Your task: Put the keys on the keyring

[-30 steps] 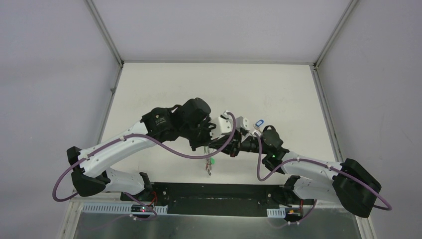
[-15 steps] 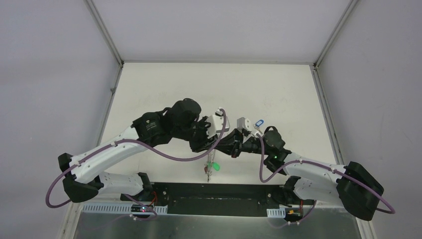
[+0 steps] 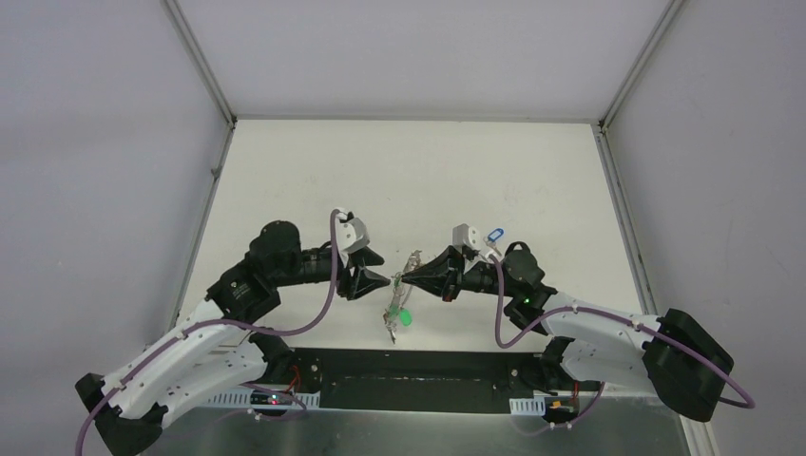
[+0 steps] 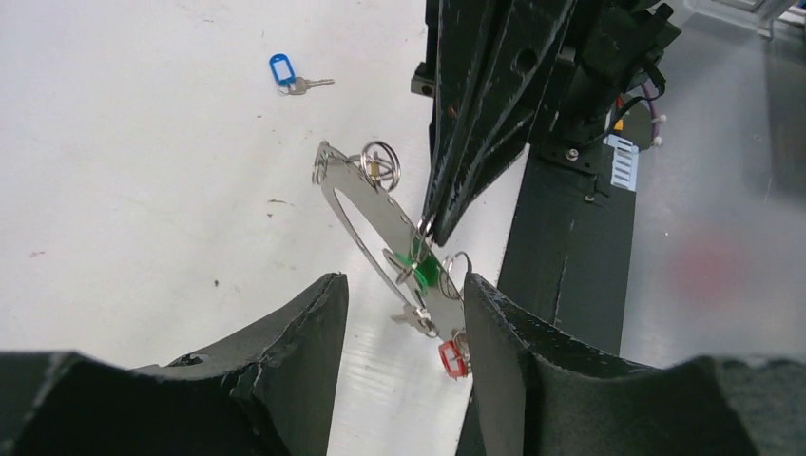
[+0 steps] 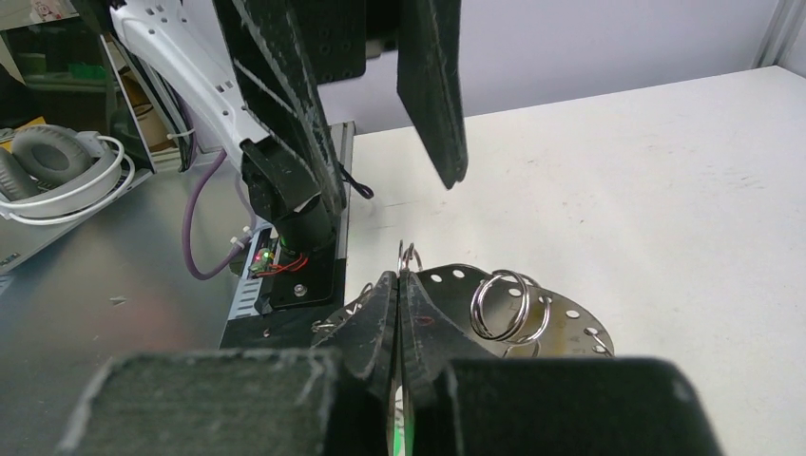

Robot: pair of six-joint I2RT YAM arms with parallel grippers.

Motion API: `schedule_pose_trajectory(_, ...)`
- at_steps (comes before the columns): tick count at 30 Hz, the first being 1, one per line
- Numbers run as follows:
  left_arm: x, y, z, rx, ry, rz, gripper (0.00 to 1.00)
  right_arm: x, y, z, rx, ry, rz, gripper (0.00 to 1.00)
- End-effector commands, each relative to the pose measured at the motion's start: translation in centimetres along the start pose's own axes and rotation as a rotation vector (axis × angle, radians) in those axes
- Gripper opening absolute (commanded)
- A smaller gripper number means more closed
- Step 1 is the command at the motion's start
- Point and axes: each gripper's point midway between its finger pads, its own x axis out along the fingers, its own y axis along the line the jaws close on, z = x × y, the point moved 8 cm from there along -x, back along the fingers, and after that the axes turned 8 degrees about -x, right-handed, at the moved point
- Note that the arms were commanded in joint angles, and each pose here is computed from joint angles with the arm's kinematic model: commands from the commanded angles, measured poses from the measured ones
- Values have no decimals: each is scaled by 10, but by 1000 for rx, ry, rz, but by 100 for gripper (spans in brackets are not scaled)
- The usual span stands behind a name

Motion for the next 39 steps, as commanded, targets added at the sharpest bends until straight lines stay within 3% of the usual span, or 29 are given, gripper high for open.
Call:
schedule_pose_trajectory(1,-2,-7,4,23,-190,-113,49,3,3,24,-44,-95,17,0)
schedule_pose_trajectory(7,2,0,-17,24,-231,-160,47,2,5,24,-35,-96,25,0)
schedule_pose_trajectory(15,13,3,-16,25,-235,-239,39,2,4,25,-35,-97,22,0)
schedule_pose_trajectory(23,20,3,-19,16,-182,-310,22,3,3,25,-33,-100,10,0)
schedule_pose_trajectory(28,21,3,-18,20,-167,-321,0,2,4,25,-33,-101,8,0)
schedule_pose_trajectory(37,12,3,-11,34,-83,-251,0,1,3,24,-29,-101,-11,0)
schedule_pose_trajectory(39,9,2,-4,42,-46,-239,0,0,2,24,-30,-99,-16,7)
